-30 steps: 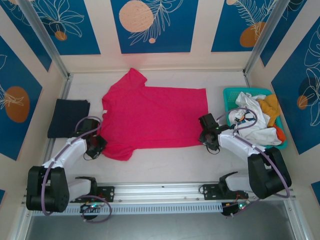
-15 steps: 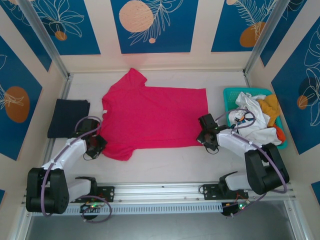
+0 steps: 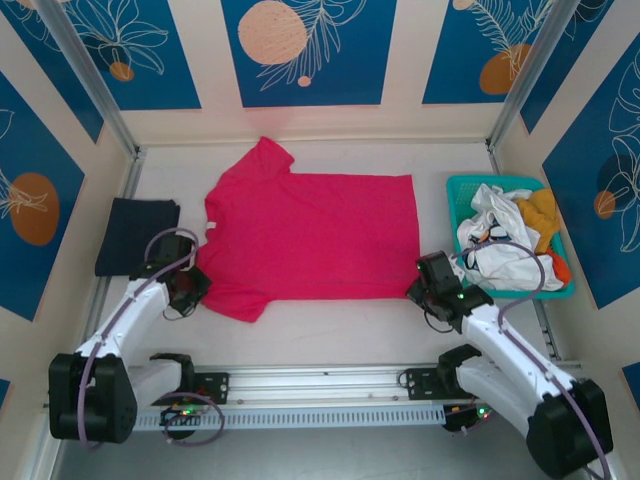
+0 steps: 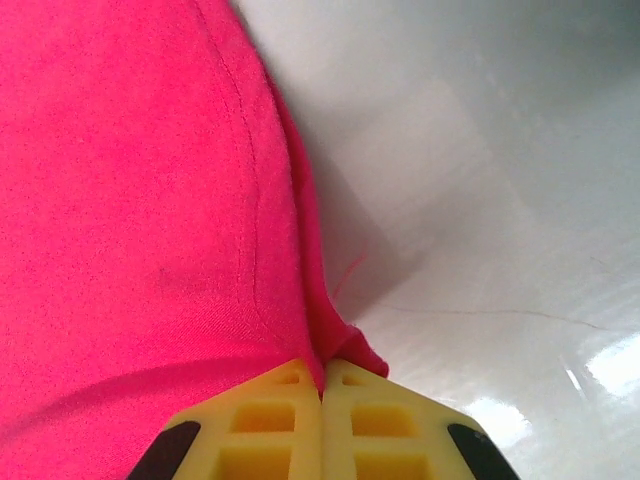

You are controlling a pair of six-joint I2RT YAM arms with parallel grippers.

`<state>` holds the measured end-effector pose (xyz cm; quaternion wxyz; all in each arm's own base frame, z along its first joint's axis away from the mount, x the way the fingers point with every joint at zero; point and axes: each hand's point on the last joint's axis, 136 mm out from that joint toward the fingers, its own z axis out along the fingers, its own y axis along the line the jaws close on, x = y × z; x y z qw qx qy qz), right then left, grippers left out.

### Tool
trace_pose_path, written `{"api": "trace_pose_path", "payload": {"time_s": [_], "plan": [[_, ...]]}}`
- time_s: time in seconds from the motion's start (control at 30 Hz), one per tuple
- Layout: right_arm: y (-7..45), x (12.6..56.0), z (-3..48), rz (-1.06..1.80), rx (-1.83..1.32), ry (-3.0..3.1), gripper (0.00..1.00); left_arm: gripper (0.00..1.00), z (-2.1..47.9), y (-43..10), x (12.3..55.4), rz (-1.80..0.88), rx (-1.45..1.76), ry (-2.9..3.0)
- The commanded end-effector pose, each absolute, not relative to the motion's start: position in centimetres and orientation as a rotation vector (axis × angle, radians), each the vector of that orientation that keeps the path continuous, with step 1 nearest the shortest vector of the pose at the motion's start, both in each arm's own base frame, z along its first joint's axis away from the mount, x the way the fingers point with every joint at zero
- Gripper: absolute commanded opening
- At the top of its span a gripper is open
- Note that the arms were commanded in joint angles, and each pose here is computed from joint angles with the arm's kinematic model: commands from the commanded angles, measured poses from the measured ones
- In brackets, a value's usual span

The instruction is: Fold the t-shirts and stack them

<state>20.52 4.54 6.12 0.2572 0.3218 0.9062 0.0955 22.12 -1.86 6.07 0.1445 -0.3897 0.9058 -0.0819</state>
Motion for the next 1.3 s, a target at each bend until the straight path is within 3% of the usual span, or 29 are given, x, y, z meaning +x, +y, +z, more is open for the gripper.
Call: {"api": "trace_pose_path", "payload": {"time_s": [0.0, 0.23, 0.5, 0.93, 1.27], "plan": [[3.6, 18.9, 5.5, 0.228, 0.891, 2.453, 0.00, 0.00, 7.4, -1.5, 21.8, -0.193, -1.100, 2.614], [3.9, 18.4, 5.6, 0.265, 0.866, 2.465, 0.00, 0.00, 8.0, -2.0, 22.6, -0.231, -1.097, 2.617], [4.6, 21.6, 8.8, 0.272, 0.776, 2.431, 0.00, 0.00, 8.8, -1.9, 24.8, -0.208, -1.031, 2.627], [5.2, 28.8, 12.2, 0.221, 0.692, 2.432, 0.00, 0.00, 11.7, -1.9, 31.9, -0.148, -0.855, 2.642], [4.6, 32.1, 12.3, 0.204, 0.706, 2.442, 0.00, 0.00, 13.1, -2.4, 37.2, -0.148, -0.740, 2.646]]}}
